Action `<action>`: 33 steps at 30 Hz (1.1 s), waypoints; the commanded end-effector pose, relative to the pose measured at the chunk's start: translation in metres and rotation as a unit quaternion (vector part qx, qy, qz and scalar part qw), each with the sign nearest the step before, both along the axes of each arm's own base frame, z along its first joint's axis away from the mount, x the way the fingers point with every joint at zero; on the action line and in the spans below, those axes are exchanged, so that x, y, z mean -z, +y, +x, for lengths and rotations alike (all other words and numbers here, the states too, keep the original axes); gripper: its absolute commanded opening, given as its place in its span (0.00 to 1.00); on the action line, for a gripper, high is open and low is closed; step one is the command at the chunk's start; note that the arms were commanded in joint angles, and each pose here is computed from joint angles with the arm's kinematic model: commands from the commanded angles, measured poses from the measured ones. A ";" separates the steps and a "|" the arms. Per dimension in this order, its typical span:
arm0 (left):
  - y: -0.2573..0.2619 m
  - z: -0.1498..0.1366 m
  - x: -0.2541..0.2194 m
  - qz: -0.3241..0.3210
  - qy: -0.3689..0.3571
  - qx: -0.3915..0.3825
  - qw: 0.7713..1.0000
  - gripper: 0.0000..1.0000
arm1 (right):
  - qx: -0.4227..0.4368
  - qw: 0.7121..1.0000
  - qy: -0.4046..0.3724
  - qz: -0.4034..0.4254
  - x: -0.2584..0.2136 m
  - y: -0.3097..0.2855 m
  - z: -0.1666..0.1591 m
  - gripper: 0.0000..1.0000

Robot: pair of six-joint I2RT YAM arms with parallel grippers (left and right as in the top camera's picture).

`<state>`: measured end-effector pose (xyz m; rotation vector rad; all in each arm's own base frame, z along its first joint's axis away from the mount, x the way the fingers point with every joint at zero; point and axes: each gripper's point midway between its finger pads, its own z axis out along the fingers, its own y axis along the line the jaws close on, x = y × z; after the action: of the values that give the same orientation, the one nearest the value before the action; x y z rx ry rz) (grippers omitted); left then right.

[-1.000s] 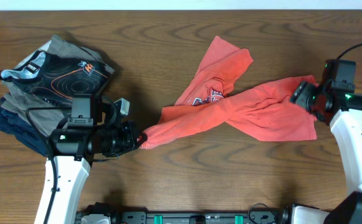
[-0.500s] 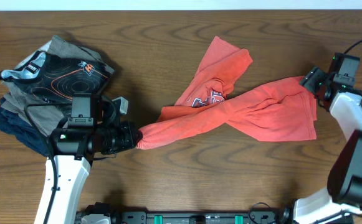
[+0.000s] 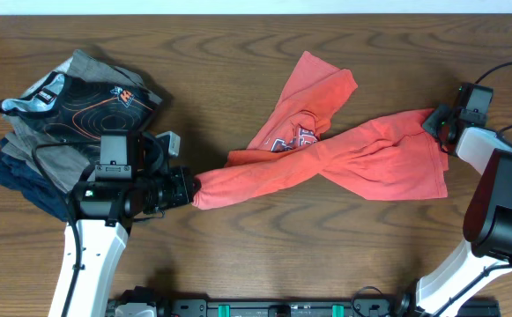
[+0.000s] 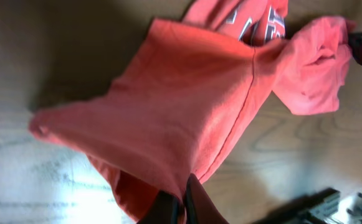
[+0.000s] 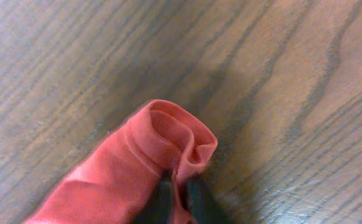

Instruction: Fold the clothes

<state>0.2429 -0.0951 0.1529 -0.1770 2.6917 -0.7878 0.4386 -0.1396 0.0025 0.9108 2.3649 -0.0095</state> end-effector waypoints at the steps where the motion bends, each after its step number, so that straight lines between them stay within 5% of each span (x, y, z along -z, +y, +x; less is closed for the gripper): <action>1: 0.010 0.016 0.000 0.032 -0.037 -0.006 0.999 0.06 | -0.005 0.999 -0.037 0.005 -0.021 -0.001 0.018 0.01; 5: 0.024 0.074 -0.032 0.063 -0.172 -0.046 0.982 0.06 | -0.056 0.989 -0.138 0.003 -0.109 0.006 0.061 0.01; 9: 0.043 0.144 -0.107 0.056 -0.349 -0.141 0.925 0.06 | -0.090 0.966 -0.242 -0.013 -0.234 0.011 0.087 0.01; 12: 0.047 0.166 -0.159 0.008 -0.413 -0.179 0.893 0.06 | -0.116 0.951 -0.281 -0.049 -0.313 0.014 0.082 0.01; 15: 0.039 0.167 -0.184 -0.017 -0.417 -0.156 0.895 0.06 | -0.147 0.950 -0.262 -0.084 -0.353 0.022 0.057 0.01; 19: 0.005 0.136 -0.162 -0.069 -0.327 -0.077 0.939 0.06 | -0.184 0.969 -0.138 -0.087 -0.327 0.033 0.000 0.01; 22: -0.015 0.095 -0.112 -0.098 -0.184 -0.039 0.977 0.06 | -0.138 0.986 0.038 -0.088 -0.274 0.017 -0.063 0.01; 26: -0.024 0.038 -0.052 -0.067 -0.025 -0.002 0.997 0.06 | -0.062 0.963 0.234 -0.118 -0.222 -0.011 -0.138 0.03; 28: -0.029 0.012 -0.030 -0.056 0.035 0.019 0.998 0.06 | -0.014 0.947 0.289 -0.140 -0.203 -0.026 -0.163 0.17; 31: -0.033 -0.023 -0.007 -0.038 0.103 0.056 0.992 0.06 | 0.069 0.930 0.332 -0.145 -0.177 -0.042 -0.192 0.54; 33: -0.026 -0.043 0.009 -0.004 0.147 0.063 0.987 0.06 | 0.095 0.926 0.341 -0.134 -0.162 -0.047 -0.203 0.60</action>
<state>0.2159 -0.1236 0.1569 -0.2312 2.9283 -0.9167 0.2581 -0.1584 0.1652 0.9176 2.8914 -0.6036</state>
